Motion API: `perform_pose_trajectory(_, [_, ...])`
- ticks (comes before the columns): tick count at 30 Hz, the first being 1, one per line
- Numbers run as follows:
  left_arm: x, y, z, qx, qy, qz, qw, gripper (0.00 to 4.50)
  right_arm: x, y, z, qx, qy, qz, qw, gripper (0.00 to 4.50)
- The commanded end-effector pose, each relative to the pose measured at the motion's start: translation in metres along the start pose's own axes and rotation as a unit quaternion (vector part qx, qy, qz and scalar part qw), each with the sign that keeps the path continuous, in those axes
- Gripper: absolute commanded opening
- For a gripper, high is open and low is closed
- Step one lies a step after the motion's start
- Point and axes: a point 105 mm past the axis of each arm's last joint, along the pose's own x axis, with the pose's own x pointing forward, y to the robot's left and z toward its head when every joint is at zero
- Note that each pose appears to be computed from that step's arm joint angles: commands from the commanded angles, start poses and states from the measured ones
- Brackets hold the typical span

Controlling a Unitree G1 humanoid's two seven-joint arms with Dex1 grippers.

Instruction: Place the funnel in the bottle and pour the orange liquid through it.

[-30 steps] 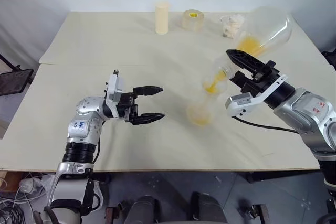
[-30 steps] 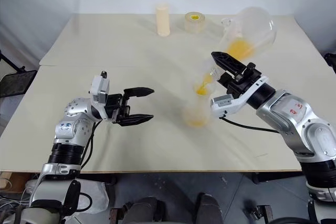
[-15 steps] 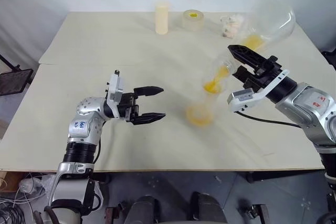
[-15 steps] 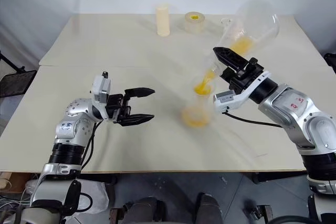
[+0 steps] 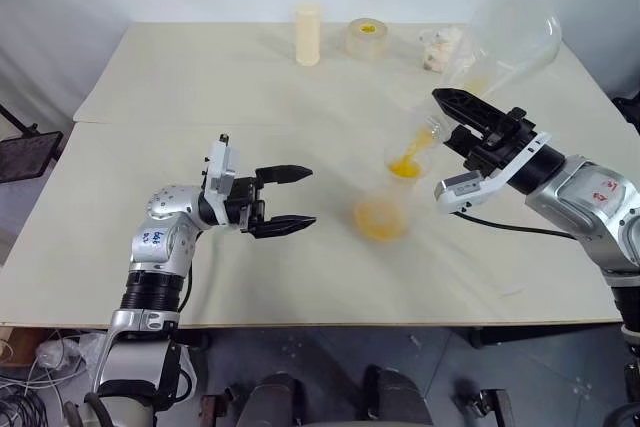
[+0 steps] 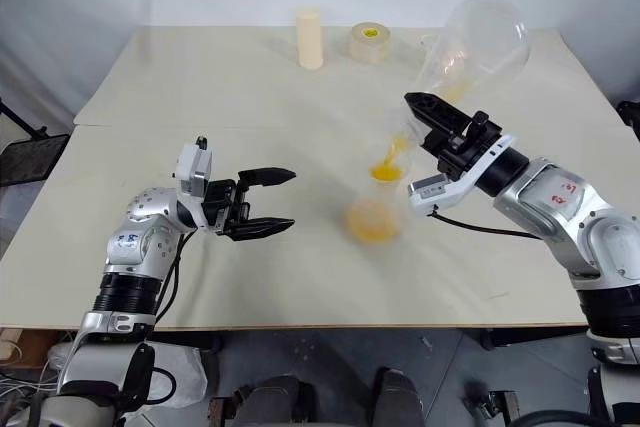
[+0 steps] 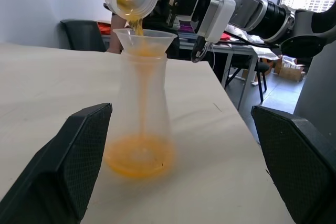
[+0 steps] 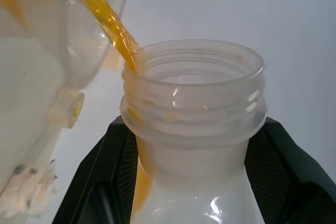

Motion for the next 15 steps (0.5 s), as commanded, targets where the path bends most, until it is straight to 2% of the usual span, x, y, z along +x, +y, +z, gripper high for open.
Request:
perform_pose_trajectory(1, [0.0048,-0.001,0.0116,0.02,-0.012,-0.012,1.0,4.5,0.0001,-0.0186,-0.004,-0.039,-0.006,-0.033,0.999,2.44])
perform_pose_trajectory(15, [0.0049,-0.0007,0.0109,0.017,-0.01,-0.016,1.0,4.5,0.0002,-0.0208,-0.0004,-0.077,-0.024,-0.056,0.995,2.44])
